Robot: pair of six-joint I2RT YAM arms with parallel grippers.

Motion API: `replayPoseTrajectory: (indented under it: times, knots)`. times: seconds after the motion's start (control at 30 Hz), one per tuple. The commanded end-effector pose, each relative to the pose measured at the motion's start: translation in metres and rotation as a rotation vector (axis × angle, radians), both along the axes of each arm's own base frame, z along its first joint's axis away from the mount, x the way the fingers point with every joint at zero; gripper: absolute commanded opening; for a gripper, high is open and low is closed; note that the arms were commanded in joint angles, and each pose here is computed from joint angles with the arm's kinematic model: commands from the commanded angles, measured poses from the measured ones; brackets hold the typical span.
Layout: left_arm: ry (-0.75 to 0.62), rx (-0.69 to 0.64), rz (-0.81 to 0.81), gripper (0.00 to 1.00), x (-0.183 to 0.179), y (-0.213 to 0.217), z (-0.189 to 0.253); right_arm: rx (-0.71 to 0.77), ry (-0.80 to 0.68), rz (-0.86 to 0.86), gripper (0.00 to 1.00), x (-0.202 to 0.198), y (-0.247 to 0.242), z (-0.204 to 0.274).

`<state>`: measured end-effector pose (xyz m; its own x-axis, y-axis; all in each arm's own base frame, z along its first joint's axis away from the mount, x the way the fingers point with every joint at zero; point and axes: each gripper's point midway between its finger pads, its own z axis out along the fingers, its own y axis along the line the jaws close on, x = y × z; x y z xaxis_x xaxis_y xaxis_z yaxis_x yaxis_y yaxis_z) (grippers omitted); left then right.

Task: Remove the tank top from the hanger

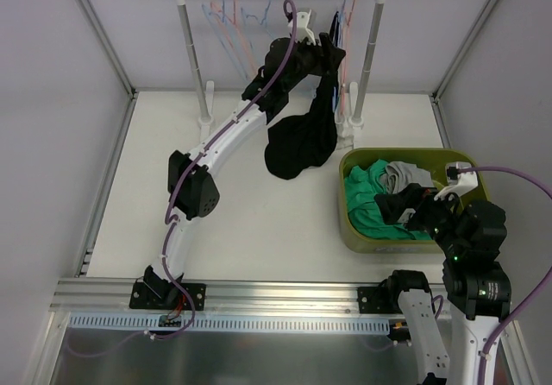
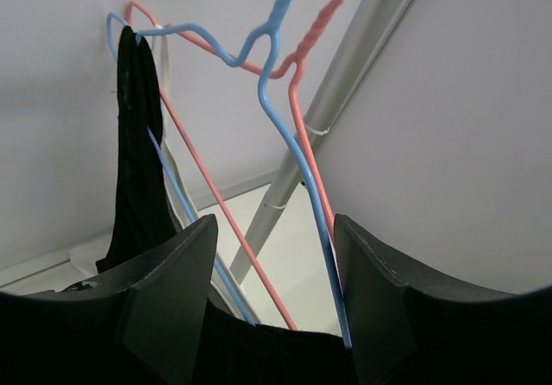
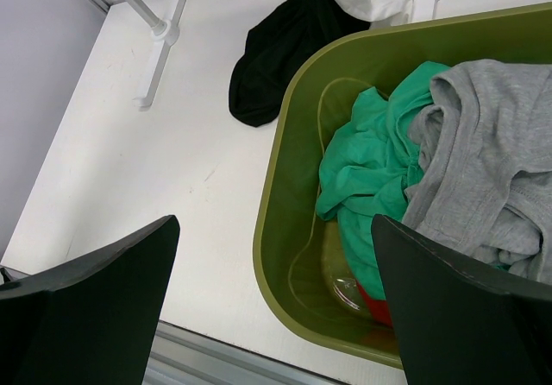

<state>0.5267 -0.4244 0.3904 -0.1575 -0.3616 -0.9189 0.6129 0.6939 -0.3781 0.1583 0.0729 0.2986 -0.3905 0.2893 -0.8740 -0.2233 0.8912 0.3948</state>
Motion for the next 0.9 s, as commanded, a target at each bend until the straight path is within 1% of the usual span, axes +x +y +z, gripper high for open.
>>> replayPoseTrajectory:
  times: [0.0,0.1,0.13,0.2,0.27,0.3,0.43,0.57,0.6,0.7,0.77,0.8,0.87]
  knots:
    - [-0.068,-0.043,-0.050,0.57,-0.008,-0.004,0.025,-0.009,-0.051,0.028,1.00,-0.004,0.003,0.016]
    - [-0.061,-0.029,-0.035,0.44,-0.006,-0.001,0.019,-0.011,-0.050,0.028,0.99,-0.004,0.003,0.015]
    - [-0.053,-0.020,-0.024,0.33,-0.004,-0.001,0.013,-0.009,-0.048,0.028,1.00,-0.004,0.003,0.015]
    - [-0.050,-0.010,-0.012,0.21,-0.003,0.001,0.010,-0.011,-0.049,0.028,0.99,-0.004,0.003,0.014]
    - [-0.049,-0.007,-0.001,0.10,-0.002,0.003,0.009,-0.011,-0.048,0.030,1.00,-0.004,0.004,0.014]
    - [-0.054,-0.011,-0.001,0.06,-0.004,0.004,0.013,-0.011,-0.048,0.032,0.99,-0.004,0.004,0.014]
    - [-0.073,-0.023,0.049,0.00,-0.008,0.013,0.030,-0.011,-0.048,0.033,0.99,-0.004,0.004,0.014]
    - [-0.101,-0.051,0.131,0.00,-0.016,0.026,0.057,-0.011,-0.046,0.035,0.99,-0.004,0.004,0.013]
    - [-0.112,-0.067,0.140,0.00,-0.022,0.030,0.069,-0.011,-0.046,0.036,0.99,-0.004,0.005,0.013]
    - [-0.120,-0.102,0.184,0.00,-0.035,0.037,0.088,-0.009,-0.049,0.037,0.99,-0.004,0.005,0.014]
    - [-0.129,-0.101,0.208,0.00,-0.041,0.038,0.093,-0.010,-0.054,0.039,1.00,-0.004,0.005,0.015]
    - [-0.142,-0.111,0.223,0.00,-0.047,0.043,0.103,-0.010,-0.052,0.039,0.99,-0.004,0.005,0.015]
    - [-0.159,-0.113,0.214,0.00,-0.057,0.039,0.110,-0.009,-0.055,0.045,0.99,-0.005,0.006,0.016]
